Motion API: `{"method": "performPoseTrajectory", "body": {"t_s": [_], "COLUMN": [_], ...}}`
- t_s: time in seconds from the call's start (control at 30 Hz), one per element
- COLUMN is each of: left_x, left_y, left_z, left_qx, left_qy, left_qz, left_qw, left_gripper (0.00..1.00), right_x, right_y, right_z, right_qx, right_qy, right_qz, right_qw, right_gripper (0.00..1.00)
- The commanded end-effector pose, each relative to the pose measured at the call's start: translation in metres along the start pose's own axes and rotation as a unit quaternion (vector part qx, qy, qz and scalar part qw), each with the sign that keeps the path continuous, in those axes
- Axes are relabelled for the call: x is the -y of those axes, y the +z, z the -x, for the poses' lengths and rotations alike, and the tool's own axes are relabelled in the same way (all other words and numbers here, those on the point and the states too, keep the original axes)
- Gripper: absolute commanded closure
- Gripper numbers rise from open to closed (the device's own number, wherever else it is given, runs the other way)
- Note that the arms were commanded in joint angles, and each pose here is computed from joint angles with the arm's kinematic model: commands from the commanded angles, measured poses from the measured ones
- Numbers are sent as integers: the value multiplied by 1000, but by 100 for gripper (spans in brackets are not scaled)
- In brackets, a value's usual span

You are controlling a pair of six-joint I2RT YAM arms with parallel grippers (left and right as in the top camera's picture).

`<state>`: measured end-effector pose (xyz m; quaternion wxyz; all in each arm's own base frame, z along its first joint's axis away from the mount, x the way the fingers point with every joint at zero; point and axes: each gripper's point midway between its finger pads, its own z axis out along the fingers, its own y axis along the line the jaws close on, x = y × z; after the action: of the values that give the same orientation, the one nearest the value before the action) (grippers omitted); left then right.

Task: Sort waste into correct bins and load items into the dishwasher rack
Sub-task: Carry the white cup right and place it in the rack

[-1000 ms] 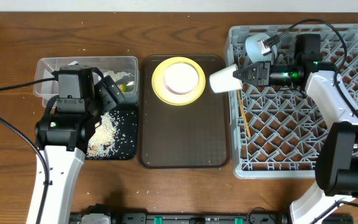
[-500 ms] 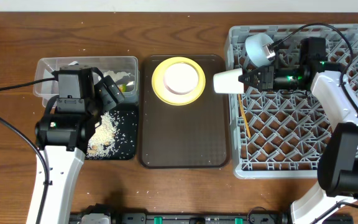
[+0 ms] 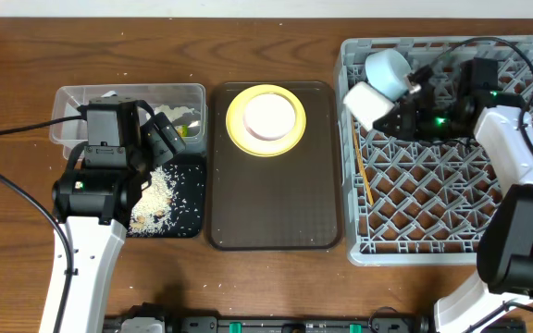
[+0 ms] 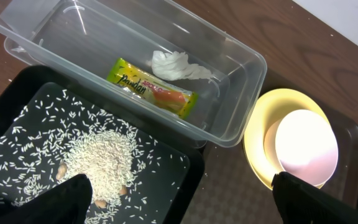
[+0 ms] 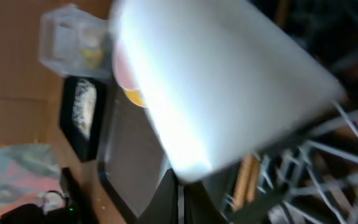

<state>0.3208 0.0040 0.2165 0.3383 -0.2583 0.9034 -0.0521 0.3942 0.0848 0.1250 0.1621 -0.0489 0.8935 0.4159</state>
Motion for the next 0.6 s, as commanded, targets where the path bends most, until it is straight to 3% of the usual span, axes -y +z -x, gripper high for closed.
{"method": "performPoseTrajectory", "body": {"t_s": [0.0, 0.57], "left_x": [0, 0], "left_y": [-4, -4], "left_z": [6, 6], "left_qx": [9, 9], "left_qy": [0, 0], "left_qz": [-1, -1], "left_qw": [1000, 1000], "left_gripper": [5, 5], "right_x": [25, 64], "right_y": [2, -9], "right_z": [-8, -40], "right_qx": [-14, -77], "right_qy": [7, 38], "right_qz": [-47, -171], "right_qw": [999, 982], "right_gripper": [99, 96]}}
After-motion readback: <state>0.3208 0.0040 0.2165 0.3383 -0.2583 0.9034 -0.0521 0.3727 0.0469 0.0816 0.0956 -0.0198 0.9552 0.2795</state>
